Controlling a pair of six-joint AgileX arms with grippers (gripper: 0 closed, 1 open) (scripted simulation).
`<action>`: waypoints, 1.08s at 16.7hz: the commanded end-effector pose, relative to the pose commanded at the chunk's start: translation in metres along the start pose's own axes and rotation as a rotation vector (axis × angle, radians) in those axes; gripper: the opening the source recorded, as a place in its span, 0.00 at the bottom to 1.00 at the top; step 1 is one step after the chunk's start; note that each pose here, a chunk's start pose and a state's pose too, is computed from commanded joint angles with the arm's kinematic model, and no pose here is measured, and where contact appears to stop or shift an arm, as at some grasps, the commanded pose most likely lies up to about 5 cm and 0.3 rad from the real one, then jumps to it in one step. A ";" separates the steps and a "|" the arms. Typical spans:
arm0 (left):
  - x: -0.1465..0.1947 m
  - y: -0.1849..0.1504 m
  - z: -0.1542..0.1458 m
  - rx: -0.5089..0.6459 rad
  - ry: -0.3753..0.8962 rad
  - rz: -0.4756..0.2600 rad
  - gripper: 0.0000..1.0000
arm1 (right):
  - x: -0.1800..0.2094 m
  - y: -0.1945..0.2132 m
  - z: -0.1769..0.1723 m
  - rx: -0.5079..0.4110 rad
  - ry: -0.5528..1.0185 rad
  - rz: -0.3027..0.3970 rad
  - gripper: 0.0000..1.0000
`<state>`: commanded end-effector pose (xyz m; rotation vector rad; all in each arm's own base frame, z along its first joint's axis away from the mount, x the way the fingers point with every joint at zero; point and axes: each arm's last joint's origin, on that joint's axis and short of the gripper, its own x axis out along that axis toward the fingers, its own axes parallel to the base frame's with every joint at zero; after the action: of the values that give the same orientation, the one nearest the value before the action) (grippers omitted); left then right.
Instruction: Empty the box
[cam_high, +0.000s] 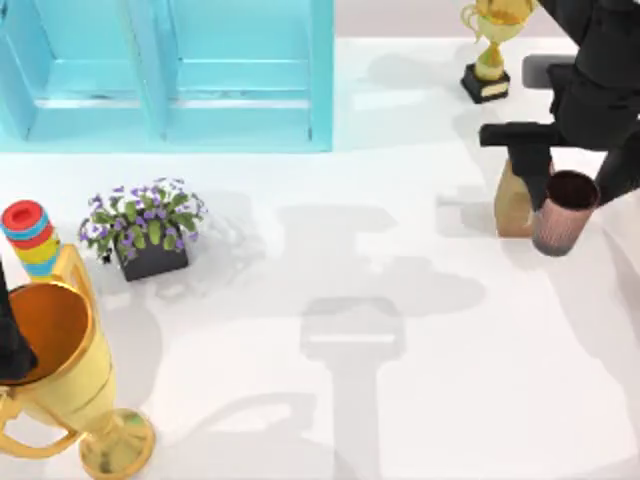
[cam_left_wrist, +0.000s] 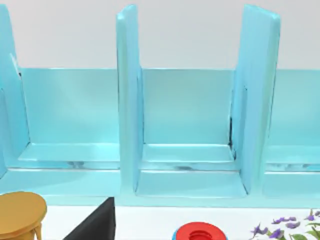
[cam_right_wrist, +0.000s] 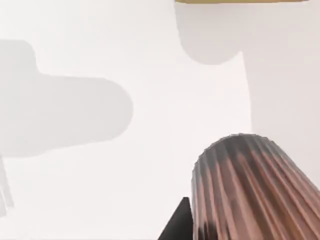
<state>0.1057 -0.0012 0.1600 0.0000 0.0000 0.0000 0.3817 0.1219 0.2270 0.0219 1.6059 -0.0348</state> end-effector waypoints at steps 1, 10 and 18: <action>0.000 0.000 0.000 0.000 0.000 0.000 1.00 | 0.006 0.029 -0.012 0.000 -0.004 0.000 0.00; 0.000 0.000 0.000 0.000 0.000 0.000 1.00 | 0.030 0.140 -0.092 -0.001 -0.037 0.012 0.00; 0.000 0.000 0.000 0.000 0.000 0.000 1.00 | 0.053 0.141 -0.092 0.001 -0.034 0.011 0.00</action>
<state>0.1057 -0.0012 0.1600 0.0000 0.0000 0.0000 0.2934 0.2655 0.1757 0.0302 1.5715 -0.0273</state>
